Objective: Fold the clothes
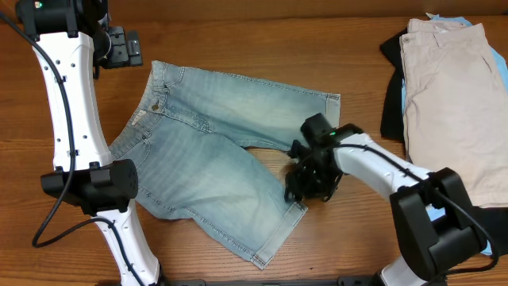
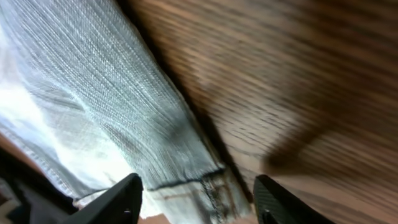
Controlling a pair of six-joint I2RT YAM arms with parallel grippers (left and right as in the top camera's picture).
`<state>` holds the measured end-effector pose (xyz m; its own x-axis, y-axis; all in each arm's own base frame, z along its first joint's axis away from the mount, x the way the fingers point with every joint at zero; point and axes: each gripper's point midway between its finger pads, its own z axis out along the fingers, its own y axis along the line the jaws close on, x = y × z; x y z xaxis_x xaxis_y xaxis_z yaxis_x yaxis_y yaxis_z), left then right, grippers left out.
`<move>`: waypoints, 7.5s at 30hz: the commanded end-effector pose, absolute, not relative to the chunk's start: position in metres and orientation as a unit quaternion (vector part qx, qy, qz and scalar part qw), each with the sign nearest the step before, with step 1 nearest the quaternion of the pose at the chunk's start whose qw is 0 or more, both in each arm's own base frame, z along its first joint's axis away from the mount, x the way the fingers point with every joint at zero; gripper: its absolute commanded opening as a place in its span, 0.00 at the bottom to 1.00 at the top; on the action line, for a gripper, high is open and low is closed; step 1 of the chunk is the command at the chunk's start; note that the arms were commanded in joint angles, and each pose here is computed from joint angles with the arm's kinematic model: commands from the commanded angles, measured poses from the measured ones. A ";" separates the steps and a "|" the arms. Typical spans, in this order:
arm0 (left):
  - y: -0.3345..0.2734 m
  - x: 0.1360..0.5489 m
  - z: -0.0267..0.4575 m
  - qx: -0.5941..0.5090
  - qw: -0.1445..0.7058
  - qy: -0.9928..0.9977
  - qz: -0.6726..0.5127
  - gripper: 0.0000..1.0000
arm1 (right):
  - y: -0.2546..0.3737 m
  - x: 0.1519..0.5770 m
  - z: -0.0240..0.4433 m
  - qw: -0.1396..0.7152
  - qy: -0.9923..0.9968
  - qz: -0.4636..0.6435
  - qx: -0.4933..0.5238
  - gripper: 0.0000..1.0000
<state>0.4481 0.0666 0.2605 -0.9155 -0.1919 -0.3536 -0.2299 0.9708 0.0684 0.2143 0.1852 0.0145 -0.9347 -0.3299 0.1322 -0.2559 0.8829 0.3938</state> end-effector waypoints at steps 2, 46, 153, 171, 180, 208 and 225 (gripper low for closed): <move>0.064 0.445 0.265 -0.091 0.178 0.978 0.054 1.00 | 0.178 0.202 0.004 0.102 -0.976 -0.138 0.131 0.54; 0.036 0.373 0.365 -0.156 0.283 0.946 -0.027 1.00 | 0.067 0.318 0.234 -0.208 -0.957 -0.152 -0.135 1.00; 0.081 0.264 0.015 -0.473 0.118 0.869 0.083 0.04 | 0.105 0.161 -0.010 0.022 -0.950 0.002 -0.311 0.04; 0.087 0.305 0.224 -0.353 0.151 0.919 0.088 0.04 | 0.034 0.286 0.202 -0.168 -0.947 -0.046 -0.270 0.04; 0.081 0.286 0.217 -0.346 0.107 0.928 0.091 0.04 | 0.037 0.275 0.207 -0.145 -0.952 -0.050 -0.265 0.04; 0.101 0.387 0.145 -0.359 0.301 0.882 0.056 0.22 | 0.064 0.445 0.116 -0.245 -0.942 -0.085 -0.212 0.15; 0.086 0.405 0.157 -0.295 0.286 0.909 -0.075 1.00 | 0.089 0.480 0.134 -0.281 -0.943 -0.140 -0.113 1.00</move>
